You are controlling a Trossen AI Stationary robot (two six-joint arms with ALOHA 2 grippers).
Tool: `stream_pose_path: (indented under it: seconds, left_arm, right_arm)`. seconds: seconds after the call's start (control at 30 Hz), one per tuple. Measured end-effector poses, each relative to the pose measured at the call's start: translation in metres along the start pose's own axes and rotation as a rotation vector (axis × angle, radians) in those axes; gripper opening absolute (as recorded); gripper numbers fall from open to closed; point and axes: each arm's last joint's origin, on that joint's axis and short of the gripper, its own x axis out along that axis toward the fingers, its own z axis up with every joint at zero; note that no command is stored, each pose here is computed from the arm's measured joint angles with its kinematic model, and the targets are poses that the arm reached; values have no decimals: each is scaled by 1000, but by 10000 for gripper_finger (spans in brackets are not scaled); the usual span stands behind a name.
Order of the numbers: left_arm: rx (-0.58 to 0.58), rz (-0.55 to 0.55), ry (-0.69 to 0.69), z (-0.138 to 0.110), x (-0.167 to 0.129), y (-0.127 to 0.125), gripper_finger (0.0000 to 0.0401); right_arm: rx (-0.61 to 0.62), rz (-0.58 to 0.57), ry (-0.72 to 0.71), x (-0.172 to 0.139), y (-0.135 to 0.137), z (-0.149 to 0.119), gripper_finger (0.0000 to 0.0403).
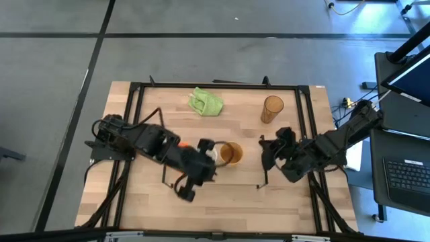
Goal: Stack small to large cups/mugs on shelf
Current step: Put the brown cup on the shelf
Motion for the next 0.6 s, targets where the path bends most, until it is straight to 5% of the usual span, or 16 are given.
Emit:
stream_pose_path:
  seconds: [0.27, 0.6]
  left_arm:
    - [28, -38, -96, 5, -7, -43, 72]
    - [-61, -55, -160, 7, -22, -46, 71]
  right_arm:
    - [-71, -51, 93, -20, -35, 22, 29]
    - [-311, -219, 220, -3, -60, 42, 57]
